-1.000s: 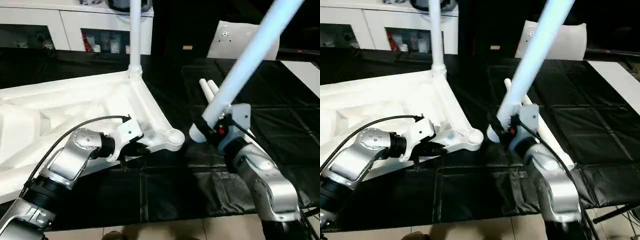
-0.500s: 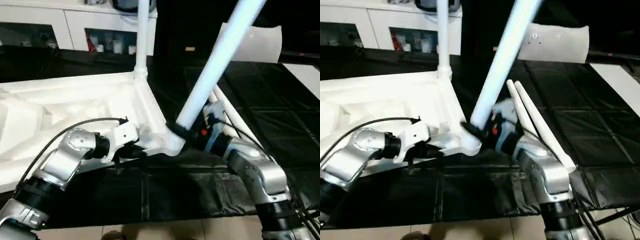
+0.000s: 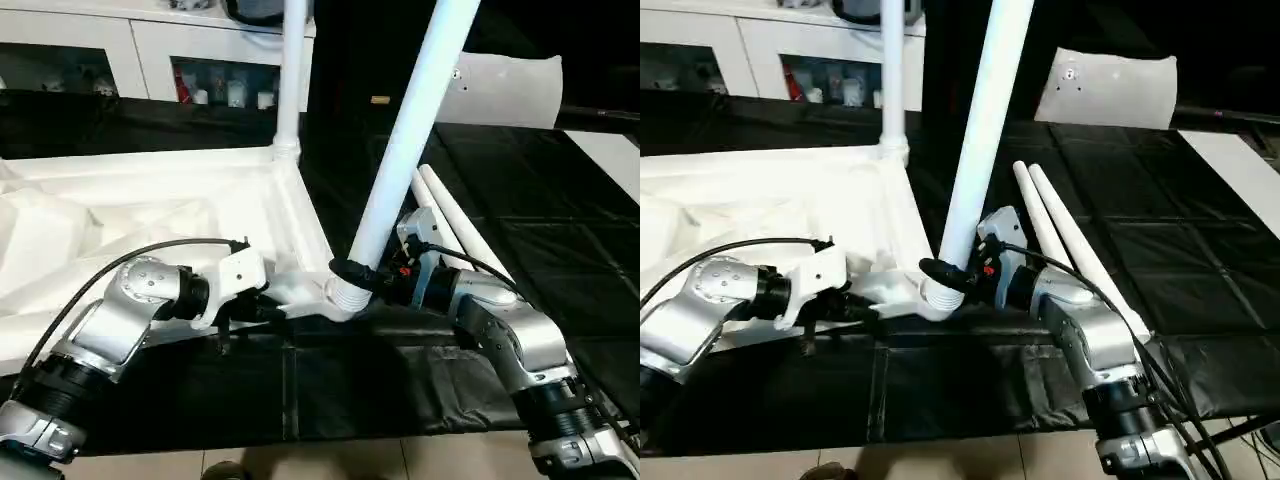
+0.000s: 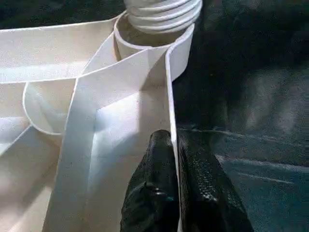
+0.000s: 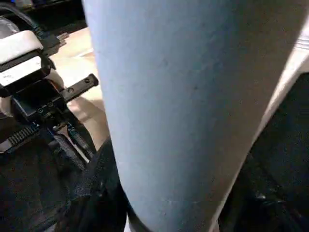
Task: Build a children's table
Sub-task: Insert table leg to table base
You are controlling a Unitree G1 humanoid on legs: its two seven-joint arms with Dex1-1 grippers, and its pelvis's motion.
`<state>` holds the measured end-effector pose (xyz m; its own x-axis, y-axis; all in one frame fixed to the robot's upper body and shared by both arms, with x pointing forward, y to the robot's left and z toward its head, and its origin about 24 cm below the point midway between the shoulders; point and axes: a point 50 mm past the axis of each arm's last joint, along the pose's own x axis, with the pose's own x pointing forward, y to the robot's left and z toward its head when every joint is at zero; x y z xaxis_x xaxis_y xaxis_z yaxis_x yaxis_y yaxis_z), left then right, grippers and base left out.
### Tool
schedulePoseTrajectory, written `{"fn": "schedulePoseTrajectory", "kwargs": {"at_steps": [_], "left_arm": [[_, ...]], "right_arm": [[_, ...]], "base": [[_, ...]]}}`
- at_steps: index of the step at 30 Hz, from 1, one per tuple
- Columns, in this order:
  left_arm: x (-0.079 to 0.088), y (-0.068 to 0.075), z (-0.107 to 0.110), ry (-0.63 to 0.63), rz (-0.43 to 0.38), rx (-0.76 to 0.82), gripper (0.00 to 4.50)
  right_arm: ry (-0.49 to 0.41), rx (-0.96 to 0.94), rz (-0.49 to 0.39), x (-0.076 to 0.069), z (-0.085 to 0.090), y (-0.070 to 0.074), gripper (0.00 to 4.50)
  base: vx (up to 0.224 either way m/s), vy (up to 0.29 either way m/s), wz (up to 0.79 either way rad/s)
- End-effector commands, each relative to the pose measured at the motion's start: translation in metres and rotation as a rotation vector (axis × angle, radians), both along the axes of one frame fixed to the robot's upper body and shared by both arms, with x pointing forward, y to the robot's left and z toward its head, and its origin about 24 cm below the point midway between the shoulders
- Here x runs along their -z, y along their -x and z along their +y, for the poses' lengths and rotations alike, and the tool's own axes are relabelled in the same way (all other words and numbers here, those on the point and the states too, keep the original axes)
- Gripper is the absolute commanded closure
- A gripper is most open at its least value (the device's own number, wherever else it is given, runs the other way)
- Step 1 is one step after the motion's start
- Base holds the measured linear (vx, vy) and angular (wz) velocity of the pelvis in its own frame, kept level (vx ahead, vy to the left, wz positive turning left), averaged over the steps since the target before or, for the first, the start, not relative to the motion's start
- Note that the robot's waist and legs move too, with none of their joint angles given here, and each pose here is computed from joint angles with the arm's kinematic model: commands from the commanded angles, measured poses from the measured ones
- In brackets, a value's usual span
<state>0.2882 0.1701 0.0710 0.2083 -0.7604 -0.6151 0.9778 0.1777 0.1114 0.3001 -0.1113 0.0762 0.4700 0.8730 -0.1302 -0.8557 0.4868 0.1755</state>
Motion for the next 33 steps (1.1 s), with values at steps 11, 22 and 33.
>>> {"fn": "schedulePoseTrajectory", "kwargs": {"at_steps": [11, 22, 33], "left_arm": [[-0.005, -0.008, -0.008, 0.012, -0.047, 0.068, 4.5], [-0.006, -0.013, -0.009, 0.026, -0.084, 0.055, 4.5], [-0.009, -0.016, -0.009, 0.049, -0.095, 0.047, 4.5]], "right_arm": [[0.091, -0.075, 0.009, 0.014, 0.004, 0.002, 2.57], [0.157, -0.02, -0.01, 0.03, -0.002, 0.0, 2.57], [0.036, 0.039, 0.058, 0.031, -0.011, -0.003, 2.57]], "base": [[0.0, 0.0, 0.0], [0.0, 0.0, 0.0], [0.0, 0.0, 0.0]]}}
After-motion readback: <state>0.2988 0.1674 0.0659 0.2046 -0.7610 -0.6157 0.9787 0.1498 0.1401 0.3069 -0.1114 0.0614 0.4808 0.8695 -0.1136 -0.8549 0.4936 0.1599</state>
